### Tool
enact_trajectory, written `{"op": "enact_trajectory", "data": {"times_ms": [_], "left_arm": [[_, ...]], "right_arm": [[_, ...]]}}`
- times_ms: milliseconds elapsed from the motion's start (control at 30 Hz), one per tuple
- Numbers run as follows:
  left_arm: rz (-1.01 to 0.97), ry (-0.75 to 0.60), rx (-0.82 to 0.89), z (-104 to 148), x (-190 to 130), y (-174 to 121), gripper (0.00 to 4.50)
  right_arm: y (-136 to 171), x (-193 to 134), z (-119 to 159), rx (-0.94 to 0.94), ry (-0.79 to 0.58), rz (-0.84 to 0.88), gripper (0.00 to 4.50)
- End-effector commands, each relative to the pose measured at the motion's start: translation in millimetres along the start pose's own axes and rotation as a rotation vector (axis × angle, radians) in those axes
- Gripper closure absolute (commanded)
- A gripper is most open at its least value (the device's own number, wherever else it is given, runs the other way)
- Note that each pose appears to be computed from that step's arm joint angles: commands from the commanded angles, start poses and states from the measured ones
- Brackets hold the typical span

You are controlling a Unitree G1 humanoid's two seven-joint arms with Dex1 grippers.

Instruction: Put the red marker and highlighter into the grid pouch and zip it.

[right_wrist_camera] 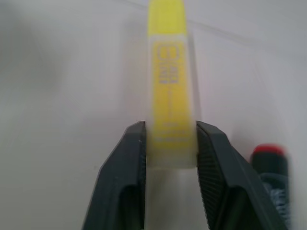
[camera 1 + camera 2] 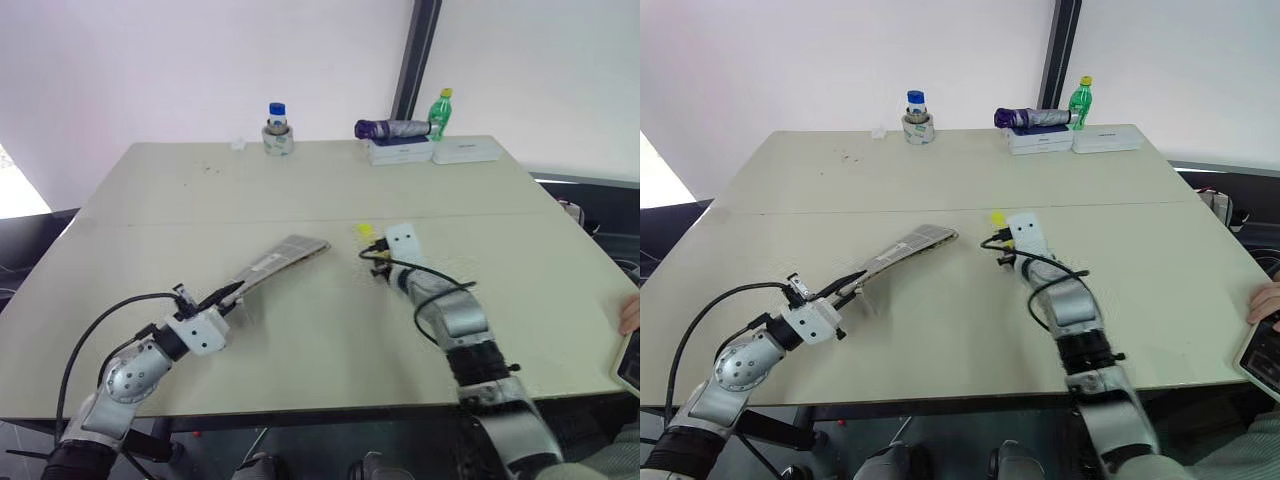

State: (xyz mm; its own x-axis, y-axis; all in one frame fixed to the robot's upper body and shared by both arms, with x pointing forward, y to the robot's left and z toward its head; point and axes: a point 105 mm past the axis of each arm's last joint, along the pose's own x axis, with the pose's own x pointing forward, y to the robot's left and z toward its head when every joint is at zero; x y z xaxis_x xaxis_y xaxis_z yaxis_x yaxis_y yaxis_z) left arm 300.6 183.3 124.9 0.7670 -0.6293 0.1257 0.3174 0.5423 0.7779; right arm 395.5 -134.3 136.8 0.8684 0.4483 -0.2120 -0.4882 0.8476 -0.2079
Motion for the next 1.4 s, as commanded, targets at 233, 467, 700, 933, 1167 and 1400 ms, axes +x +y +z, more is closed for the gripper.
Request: {"op": "enact_trajectory", "data": {"times_ms": [233, 467, 700, 933, 1167, 1400], "left_arm": [[0.014, -0.043, -0.237, 1.7, 8.5, 16.2, 4.50], [-0.006, -0.060, -0.234, 3.8, 11.1, 17.2, 4.50], [-0.005, -0.064, -0.210, 8.1, 8.6, 17.3, 4.50], [-0.094, -0.068, -0.096, 13.1, 5.4, 7.5, 4.50], [-0.189, -0.093, 0.043, 21.3, 16.4, 5.6, 4.50], [-0.226, -0.141, 0.013, 34.1, 26.9, 3.0, 4.50]], "right_arm": [[39.9, -70.4, 52.9, -0.228, -0.158, 0.547, 3.63], [45.9, -55.1, 37.9, -0.342, -0.089, 0.502, 3.63], [33.1, -35.7, 27.9, -0.418, -0.059, 0.420, 3.63], [41.6, -28.3, 31.1, -0.546, -0.071, 0.450, 3.63], [75.5, -21.3, 42.4, -0.930, -0.099, 0.572, 3.63], [112.7, -8.8, 58.6, -1.175, -0.278, 0.622, 3.63]]}}
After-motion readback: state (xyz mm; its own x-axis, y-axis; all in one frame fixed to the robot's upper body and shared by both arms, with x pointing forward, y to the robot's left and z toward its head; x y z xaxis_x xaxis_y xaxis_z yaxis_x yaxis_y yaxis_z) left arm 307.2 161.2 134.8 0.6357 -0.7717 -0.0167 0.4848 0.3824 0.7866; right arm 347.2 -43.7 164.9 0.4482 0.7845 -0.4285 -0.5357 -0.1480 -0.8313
